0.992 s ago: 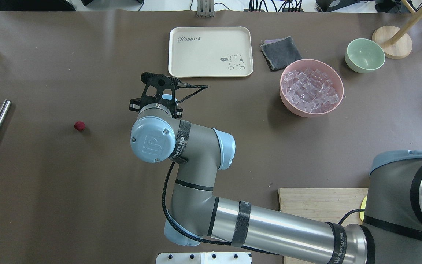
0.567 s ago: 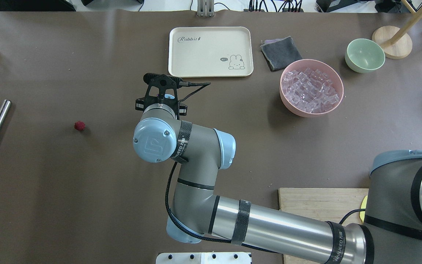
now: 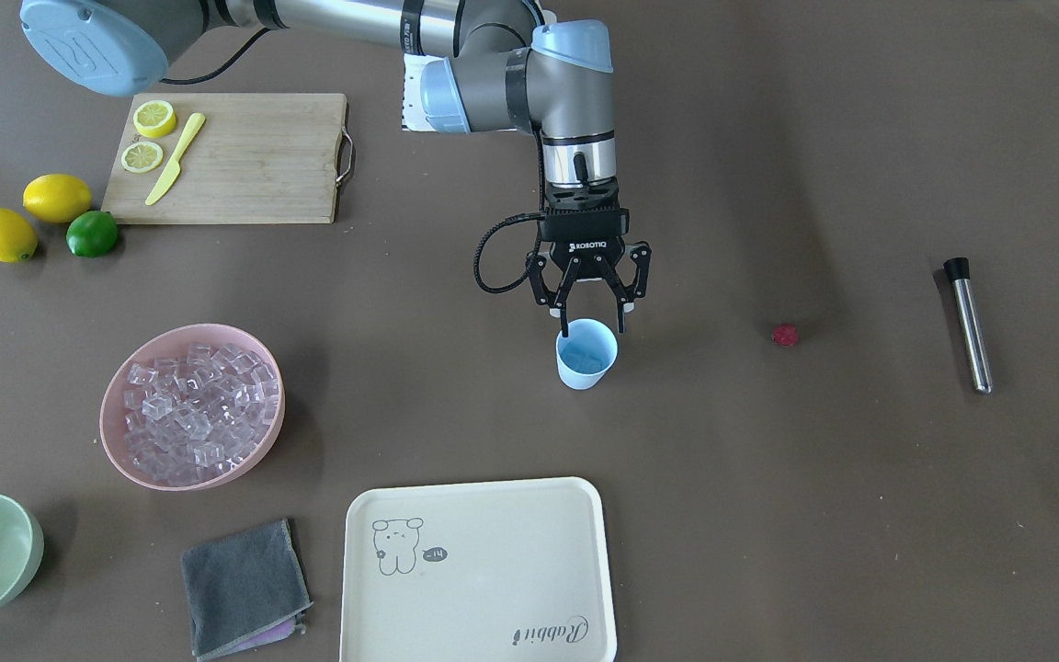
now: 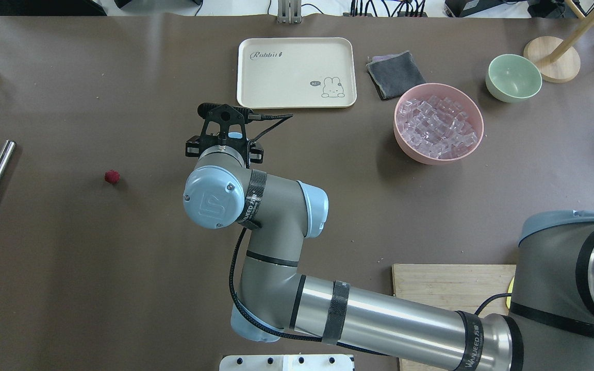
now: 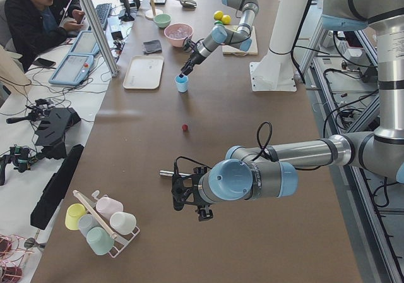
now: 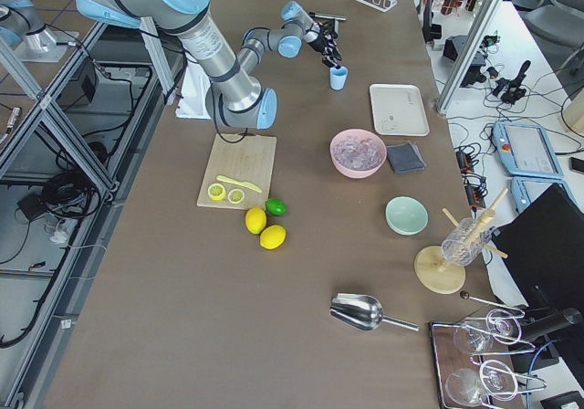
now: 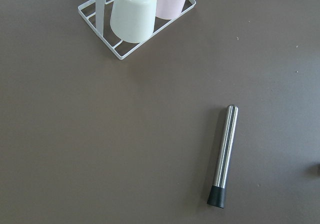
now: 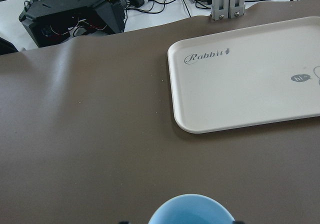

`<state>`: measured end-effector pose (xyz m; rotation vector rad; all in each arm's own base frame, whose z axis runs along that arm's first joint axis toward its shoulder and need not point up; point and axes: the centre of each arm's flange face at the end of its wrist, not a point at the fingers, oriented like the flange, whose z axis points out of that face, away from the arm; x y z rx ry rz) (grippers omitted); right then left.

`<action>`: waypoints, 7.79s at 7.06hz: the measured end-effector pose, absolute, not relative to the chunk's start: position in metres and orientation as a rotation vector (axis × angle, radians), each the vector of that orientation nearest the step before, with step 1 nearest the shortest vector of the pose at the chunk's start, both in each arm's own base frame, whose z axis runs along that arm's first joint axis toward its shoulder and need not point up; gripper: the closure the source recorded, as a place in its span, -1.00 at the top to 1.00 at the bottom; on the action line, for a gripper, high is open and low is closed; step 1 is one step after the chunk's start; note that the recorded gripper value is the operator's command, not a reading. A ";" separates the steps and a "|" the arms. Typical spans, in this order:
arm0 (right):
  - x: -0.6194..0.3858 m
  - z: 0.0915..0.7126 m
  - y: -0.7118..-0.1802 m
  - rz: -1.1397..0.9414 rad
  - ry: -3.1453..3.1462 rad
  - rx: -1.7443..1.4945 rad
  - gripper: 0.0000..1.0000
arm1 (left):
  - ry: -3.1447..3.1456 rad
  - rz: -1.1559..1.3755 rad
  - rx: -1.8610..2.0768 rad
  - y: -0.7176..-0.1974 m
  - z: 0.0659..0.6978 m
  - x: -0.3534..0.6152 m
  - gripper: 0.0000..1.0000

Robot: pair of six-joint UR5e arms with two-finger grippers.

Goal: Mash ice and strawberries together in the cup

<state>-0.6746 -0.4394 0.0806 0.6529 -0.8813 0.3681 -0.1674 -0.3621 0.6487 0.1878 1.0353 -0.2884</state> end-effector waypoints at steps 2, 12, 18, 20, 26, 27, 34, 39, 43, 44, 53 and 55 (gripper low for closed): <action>-0.629 0.085 -0.462 0.336 -0.833 0.585 1.00 | 1.035 -0.288 0.188 -0.362 0.649 -0.167 0.98; -0.369 0.361 -0.563 0.492 -0.473 0.384 0.83 | 1.030 -0.266 0.228 -0.357 0.649 -0.166 0.98; -0.402 0.384 -0.545 0.516 -0.458 0.333 0.32 | 1.027 -0.263 0.243 -0.345 0.655 -0.164 0.98; -0.399 0.383 -0.545 0.509 -0.460 0.331 0.32 | 1.027 -0.264 0.242 -0.341 0.656 -0.163 0.98; -0.378 0.387 -0.552 0.508 -0.458 0.313 0.21 | 1.026 -0.259 0.251 -0.338 0.656 -0.162 0.98; -0.379 0.392 -0.551 0.508 -0.452 0.310 0.18 | 1.025 -0.258 0.253 -0.338 0.656 -0.162 0.98; -0.392 0.393 -0.547 0.526 -0.458 0.300 -0.88 | 1.026 -0.261 0.248 -0.336 0.658 -0.161 0.98; -0.385 0.352 -0.546 0.557 -0.516 0.341 -1.00 | 1.027 -0.263 0.245 -0.336 0.660 -0.161 0.98; -0.476 0.127 -0.522 0.559 -0.661 0.343 -1.00 | 1.027 -0.262 0.246 -0.336 0.659 -0.161 0.98; -0.527 0.079 -0.510 0.545 -0.688 0.358 -1.00 | 1.027 -0.262 0.246 -0.336 0.659 -0.161 0.98; -0.660 0.092 -0.464 0.235 -0.887 0.572 0.98 | 1.081 -0.281 0.215 -0.327 0.673 -0.156 0.98; -0.661 0.095 -0.462 0.235 -0.895 0.583 1.00 | 1.076 -0.279 0.220 -0.329 0.670 -0.157 0.98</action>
